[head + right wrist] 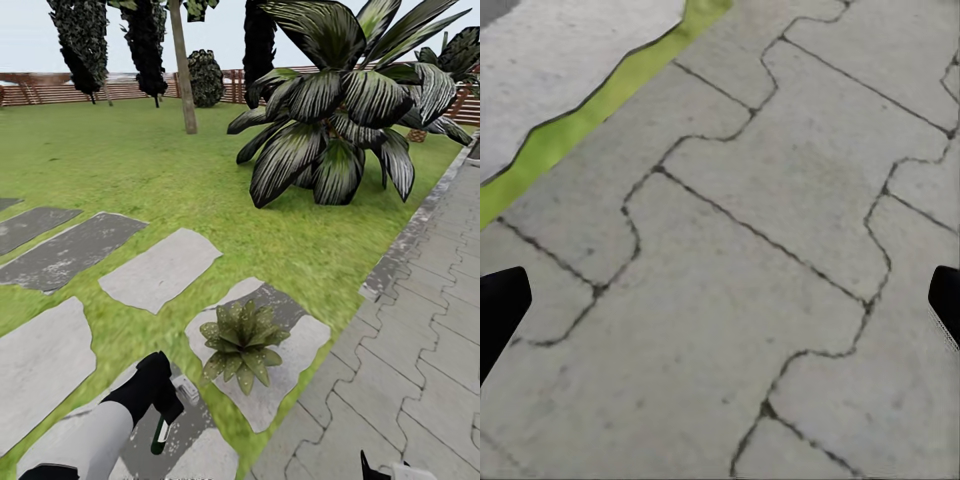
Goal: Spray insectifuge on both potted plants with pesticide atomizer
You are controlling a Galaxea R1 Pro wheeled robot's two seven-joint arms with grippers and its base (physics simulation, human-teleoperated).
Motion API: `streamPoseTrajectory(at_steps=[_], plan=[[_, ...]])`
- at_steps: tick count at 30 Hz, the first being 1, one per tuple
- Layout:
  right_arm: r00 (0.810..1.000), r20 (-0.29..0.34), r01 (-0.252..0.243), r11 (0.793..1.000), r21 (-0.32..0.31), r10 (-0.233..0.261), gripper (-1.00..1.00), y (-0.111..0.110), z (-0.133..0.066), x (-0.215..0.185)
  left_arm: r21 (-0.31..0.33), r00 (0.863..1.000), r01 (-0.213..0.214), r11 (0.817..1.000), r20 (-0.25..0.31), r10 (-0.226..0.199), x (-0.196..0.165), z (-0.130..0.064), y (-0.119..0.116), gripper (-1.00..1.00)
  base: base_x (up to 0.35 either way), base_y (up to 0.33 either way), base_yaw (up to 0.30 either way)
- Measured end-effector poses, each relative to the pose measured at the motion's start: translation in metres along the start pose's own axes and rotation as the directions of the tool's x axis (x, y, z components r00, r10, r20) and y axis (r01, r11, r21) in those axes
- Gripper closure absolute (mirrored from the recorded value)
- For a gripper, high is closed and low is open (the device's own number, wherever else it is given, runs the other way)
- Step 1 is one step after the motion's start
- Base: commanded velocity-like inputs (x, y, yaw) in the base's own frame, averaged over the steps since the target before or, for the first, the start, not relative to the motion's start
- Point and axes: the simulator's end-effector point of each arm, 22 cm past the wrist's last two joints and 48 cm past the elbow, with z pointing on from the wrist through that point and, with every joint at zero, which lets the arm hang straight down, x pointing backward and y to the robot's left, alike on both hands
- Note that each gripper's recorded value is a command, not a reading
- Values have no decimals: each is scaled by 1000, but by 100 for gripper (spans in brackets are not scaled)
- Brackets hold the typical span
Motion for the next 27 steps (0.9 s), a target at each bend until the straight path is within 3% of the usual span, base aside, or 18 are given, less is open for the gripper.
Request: streamPoseTrajectory(at_steps=[10, 15, 27], plan=[[1000, 0, 0, 1000, 0, 0, -100, 0, 0, 0, 5, 1000, -7, 1000, 7, 7, -5, -1, -5, 100, 0, -49, 273], [1000, 0, 0, 1000, 0, 0, -100, 0, 0, 0, 4, 1000, -8, 1000, 8, 8, -6, -1, -5, 100, 7, -90, 51], [1000, 0, -1, 1000, -1, 1, -100, 1, 0, 0, 4, 1000, -9, 1000, 9, 9, -6, -1, -5, 100, 50, -282, 37]])
